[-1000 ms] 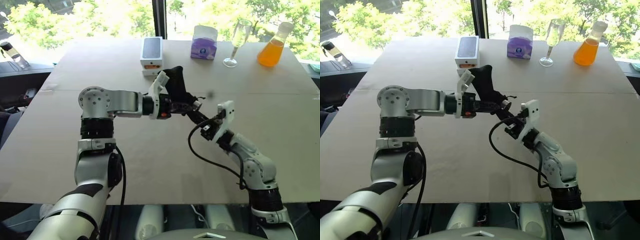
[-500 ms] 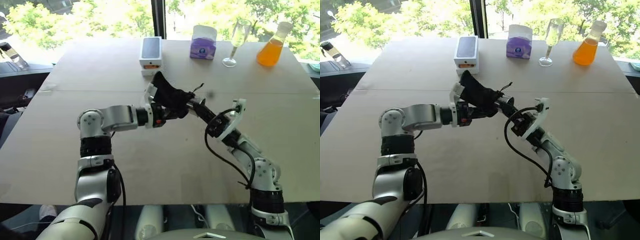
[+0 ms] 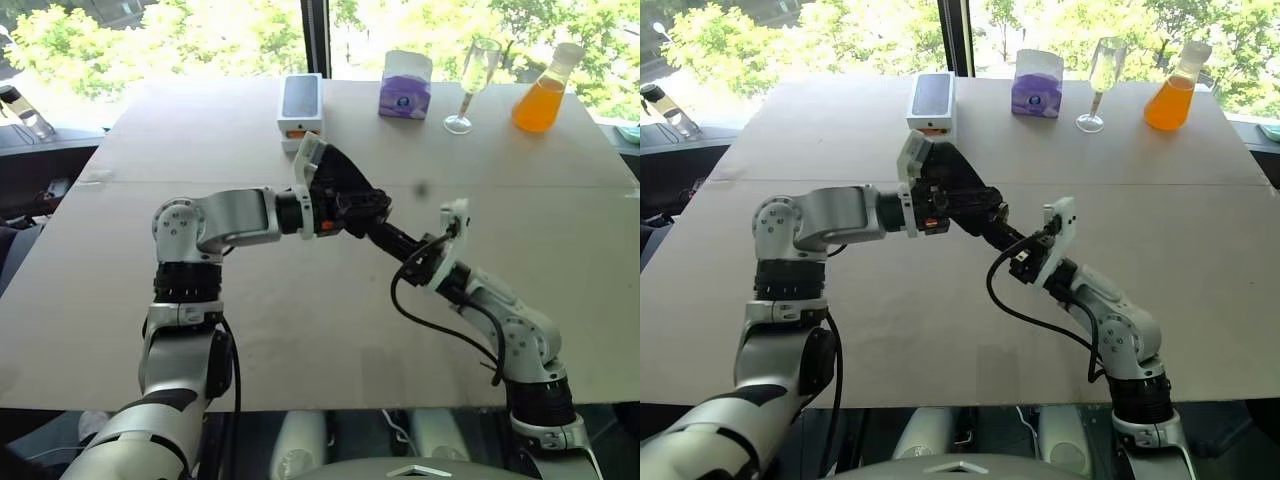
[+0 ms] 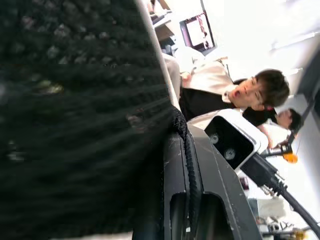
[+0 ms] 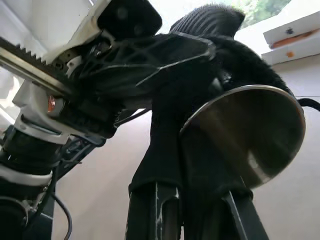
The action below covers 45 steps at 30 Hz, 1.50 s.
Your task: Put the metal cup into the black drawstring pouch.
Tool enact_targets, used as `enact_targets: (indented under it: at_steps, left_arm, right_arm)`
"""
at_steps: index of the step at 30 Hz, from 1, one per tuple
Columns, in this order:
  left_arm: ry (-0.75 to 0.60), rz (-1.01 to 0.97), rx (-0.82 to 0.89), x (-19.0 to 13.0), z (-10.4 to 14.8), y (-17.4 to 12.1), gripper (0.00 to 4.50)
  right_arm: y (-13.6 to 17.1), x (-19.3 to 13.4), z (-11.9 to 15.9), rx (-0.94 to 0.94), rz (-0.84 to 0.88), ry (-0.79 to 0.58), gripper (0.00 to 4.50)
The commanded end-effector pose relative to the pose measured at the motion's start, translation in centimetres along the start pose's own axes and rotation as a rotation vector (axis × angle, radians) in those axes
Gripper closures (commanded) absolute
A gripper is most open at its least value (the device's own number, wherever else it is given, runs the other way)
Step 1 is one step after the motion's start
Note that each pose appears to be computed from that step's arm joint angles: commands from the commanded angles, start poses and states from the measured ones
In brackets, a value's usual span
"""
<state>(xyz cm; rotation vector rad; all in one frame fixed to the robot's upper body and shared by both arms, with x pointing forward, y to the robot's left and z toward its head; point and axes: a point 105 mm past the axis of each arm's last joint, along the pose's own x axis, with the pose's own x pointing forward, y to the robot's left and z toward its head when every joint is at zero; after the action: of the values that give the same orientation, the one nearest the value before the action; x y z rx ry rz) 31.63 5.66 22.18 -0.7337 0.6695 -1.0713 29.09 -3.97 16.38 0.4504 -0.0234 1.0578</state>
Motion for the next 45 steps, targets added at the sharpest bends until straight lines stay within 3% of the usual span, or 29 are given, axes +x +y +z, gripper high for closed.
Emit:
enact_targets:
  at_steps: [1, 7, 10, 12, 20, 24, 29, 34, 41, 45]
  left_arm:
    - [-0.035, -0.126, 0.089, 0.0, 0.6, -3.3, 4.50]
    - [-0.051, 0.039, 0.159, 0.5, -0.3, 0.4, 4.50]
    - [-0.073, 0.133, 0.078, 0.1, -0.6, 3.6, 4.50]
    - [-0.095, 0.106, -0.022, 0.1, -0.9, 4.2, 4.50]
    - [-0.051, 0.001, -0.241, 1.3, -4.4, 4.0, 4.50]
    - [-0.002, 0.042, -0.264, 1.7, -5.3, 4.3, 4.50]
    - [-0.016, -0.006, -0.259, 2.1, -4.3, 3.3, 4.50]
    - [0.030, -0.043, -0.264, 2.8, -5.0, 2.8, 4.50]
    - [-0.034, -0.070, -0.296, 2.2, -4.5, 2.8, 4.50]
    - [-0.046, -0.140, -0.293, 3.0, -4.0, 1.3, 4.50]
  right_arm:
    - [0.9, 0.5, -0.4, -0.073, 0.052, 0.037, 4.46]
    - [0.2, 0.9, -1.2, -0.268, 0.019, 0.112, 4.46]
    - [0.5, 0.5, -1.9, -0.257, 0.028, 0.129, 4.46]
    - [0.4, -0.4, -1.9, -0.253, 0.019, 0.143, 4.46]
    - [0.3, -3.2, -2.8, -0.271, 0.017, 0.268, 4.46]
    - [0.3, -2.8, -3.9, -0.268, 0.040, 0.307, 4.46]
    - [0.3, -1.1, -5.8, -0.290, 0.102, 0.335, 4.46]
    - [0.2, 0.9, -5.8, -0.363, 0.143, 0.308, 4.46]
    - [-1.5, 1.6, -1.5, -0.253, 0.018, 0.078, 4.46]
    - [-1.0, 1.6, -1.7, -0.290, 0.040, 0.089, 4.46]
